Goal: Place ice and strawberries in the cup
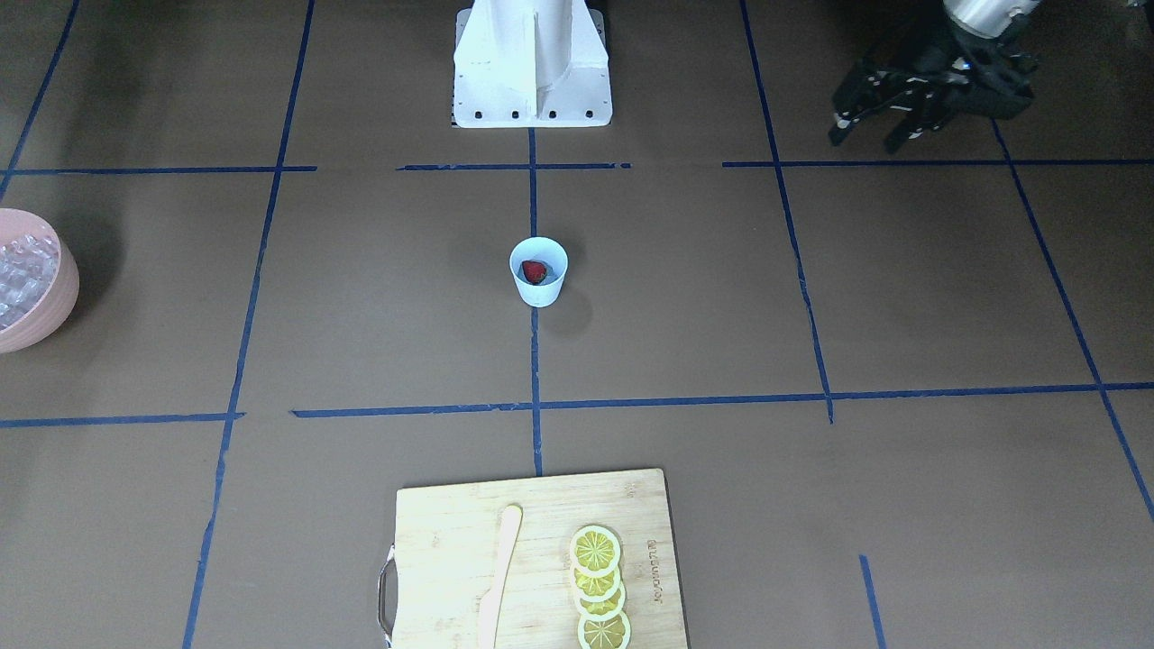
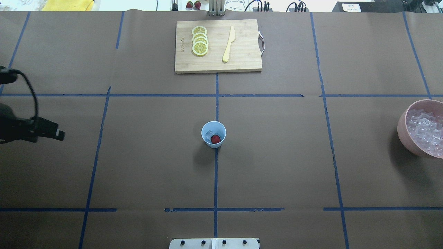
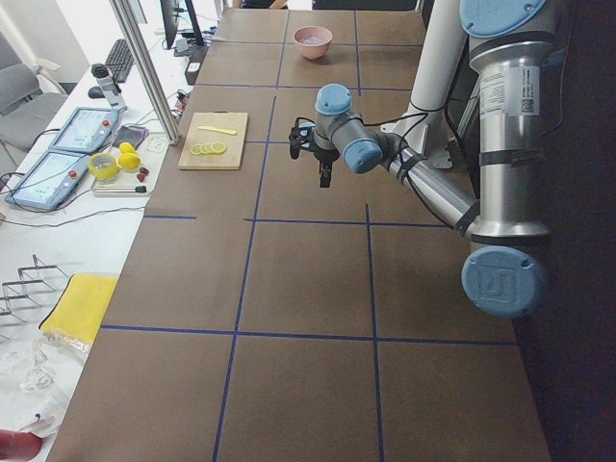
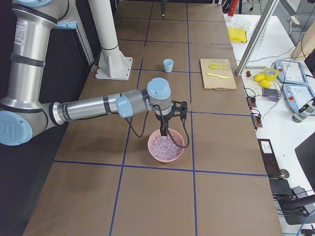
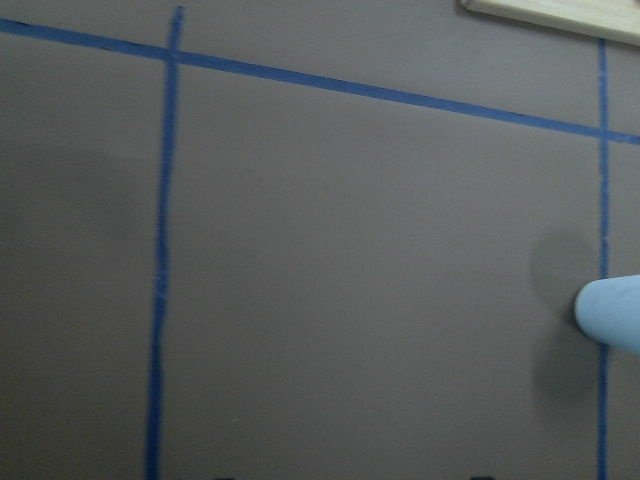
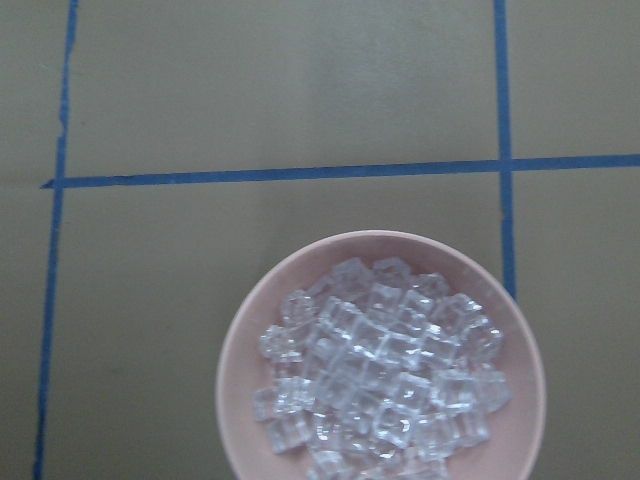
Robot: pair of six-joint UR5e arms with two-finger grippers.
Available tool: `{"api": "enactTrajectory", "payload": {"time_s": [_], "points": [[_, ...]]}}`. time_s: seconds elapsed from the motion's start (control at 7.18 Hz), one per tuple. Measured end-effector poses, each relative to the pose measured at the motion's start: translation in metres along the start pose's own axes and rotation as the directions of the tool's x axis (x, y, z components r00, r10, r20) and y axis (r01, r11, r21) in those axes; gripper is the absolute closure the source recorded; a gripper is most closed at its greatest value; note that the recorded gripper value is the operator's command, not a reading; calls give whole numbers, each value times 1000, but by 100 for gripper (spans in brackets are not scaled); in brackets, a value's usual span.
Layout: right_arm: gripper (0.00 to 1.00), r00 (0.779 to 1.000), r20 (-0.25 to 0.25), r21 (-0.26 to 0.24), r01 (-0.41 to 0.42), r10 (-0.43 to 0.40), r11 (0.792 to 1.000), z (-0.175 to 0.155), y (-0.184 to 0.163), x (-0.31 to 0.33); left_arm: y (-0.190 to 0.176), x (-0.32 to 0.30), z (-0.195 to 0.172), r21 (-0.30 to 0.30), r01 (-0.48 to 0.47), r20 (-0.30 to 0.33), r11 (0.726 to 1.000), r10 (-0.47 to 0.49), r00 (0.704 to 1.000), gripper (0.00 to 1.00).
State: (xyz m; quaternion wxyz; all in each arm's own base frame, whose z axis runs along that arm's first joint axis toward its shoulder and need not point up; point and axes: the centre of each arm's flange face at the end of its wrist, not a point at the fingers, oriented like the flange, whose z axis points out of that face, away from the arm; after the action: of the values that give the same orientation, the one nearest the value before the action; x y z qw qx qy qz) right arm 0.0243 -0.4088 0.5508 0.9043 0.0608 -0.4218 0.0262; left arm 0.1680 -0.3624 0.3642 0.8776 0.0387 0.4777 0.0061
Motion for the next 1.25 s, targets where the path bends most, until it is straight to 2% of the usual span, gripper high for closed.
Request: {"api": "enactTrajectory", "payload": {"time_s": [0.28,0.56,0.7,0.84,1.11,1.25], "points": [[0,996,-38,-46,80,-82,996,-6,6,54,-2,-113,-32,9,-170,76,985,169,983,17],[0,989,-58,-82,131,-136,988,-14,5,68,-20,-236,-70,-17,-305,179,952,303,936,17],[0,986,-68,-91,143,-149,986,-14,2,68,-30,-284,-86,-38,-301,194,953,303,933,11],[0,983,-92,-100,148,-157,984,-12,0,70,-34,-319,-91,-58,-260,192,964,267,944,11],[0,978,-132,-117,144,-159,983,-8,-2,77,-24,-368,-77,-137,-113,170,984,136,976,0],[0,979,-139,-122,135,-152,983,-6,-2,80,-18,-377,-73,-161,-72,168,984,99,981,0]]}}
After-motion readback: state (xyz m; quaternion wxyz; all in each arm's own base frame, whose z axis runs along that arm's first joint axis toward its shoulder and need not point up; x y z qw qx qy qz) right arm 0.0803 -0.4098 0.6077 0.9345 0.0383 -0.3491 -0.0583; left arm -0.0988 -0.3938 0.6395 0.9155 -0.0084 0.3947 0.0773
